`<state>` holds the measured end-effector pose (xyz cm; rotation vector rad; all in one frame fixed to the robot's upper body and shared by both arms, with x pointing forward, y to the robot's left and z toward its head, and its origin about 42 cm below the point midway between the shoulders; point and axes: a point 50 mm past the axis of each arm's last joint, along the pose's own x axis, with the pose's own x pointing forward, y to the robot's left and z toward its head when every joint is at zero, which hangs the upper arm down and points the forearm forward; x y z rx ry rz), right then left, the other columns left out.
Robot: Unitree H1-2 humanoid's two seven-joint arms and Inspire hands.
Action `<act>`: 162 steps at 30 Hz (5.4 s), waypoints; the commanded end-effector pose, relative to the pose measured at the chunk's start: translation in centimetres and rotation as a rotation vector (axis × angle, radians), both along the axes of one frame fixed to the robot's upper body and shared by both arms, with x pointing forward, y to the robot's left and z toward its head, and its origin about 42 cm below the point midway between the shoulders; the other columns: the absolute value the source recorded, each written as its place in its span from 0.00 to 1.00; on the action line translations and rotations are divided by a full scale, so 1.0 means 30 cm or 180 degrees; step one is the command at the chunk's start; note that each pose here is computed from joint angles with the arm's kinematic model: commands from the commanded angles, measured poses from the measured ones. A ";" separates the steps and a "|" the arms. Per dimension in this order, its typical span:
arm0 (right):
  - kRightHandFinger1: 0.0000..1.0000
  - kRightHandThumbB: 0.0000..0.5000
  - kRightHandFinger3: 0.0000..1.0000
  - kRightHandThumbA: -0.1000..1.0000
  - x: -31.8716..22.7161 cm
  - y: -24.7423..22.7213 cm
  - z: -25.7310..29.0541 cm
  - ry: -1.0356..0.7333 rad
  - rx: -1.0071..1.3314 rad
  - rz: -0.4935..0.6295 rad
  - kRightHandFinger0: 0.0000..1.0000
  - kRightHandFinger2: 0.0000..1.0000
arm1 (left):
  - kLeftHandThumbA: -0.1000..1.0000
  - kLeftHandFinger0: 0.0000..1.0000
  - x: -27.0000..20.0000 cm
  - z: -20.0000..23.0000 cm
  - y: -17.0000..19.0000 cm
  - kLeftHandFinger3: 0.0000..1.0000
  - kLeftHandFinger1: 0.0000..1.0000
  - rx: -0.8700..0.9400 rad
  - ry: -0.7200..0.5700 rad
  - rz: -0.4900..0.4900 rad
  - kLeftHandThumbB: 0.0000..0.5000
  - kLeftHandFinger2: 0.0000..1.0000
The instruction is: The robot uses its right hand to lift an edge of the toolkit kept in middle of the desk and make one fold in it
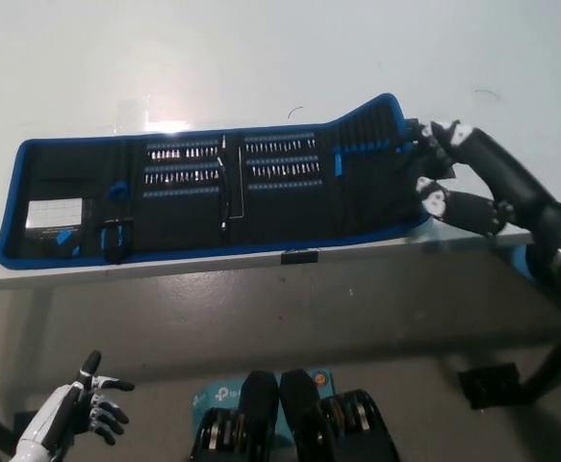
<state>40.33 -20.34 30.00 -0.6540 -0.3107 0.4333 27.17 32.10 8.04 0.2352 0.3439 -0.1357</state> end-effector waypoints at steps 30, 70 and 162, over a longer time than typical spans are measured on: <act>1.00 0.61 1.00 0.41 0.189 0.122 -0.258 0.0542 0.0855 -0.1322 1.00 1.00 | 1.00 0.34 -0.012 0.007 -0.003 0.55 0.34 -0.0098 -0.0159 0.0065 1.00 0.35; 0.00 0.12 0.29 0.00 0.120 0.171 -0.422 0.0369 0.1499 -0.1259 0.00 0.00 | 1.00 0.33 -0.006 0.013 -0.002 0.55 0.34 -0.0060 -0.0193 0.0002 1.00 0.34; 1.00 1.00 1.00 0.71 0.088 0.724 -0.071 0.0087 -0.1778 0.0782 1.00 1.00 | 1.00 0.38 0.048 0.056 -0.045 0.59 0.38 0.0032 -0.0005 -0.0383 0.97 0.36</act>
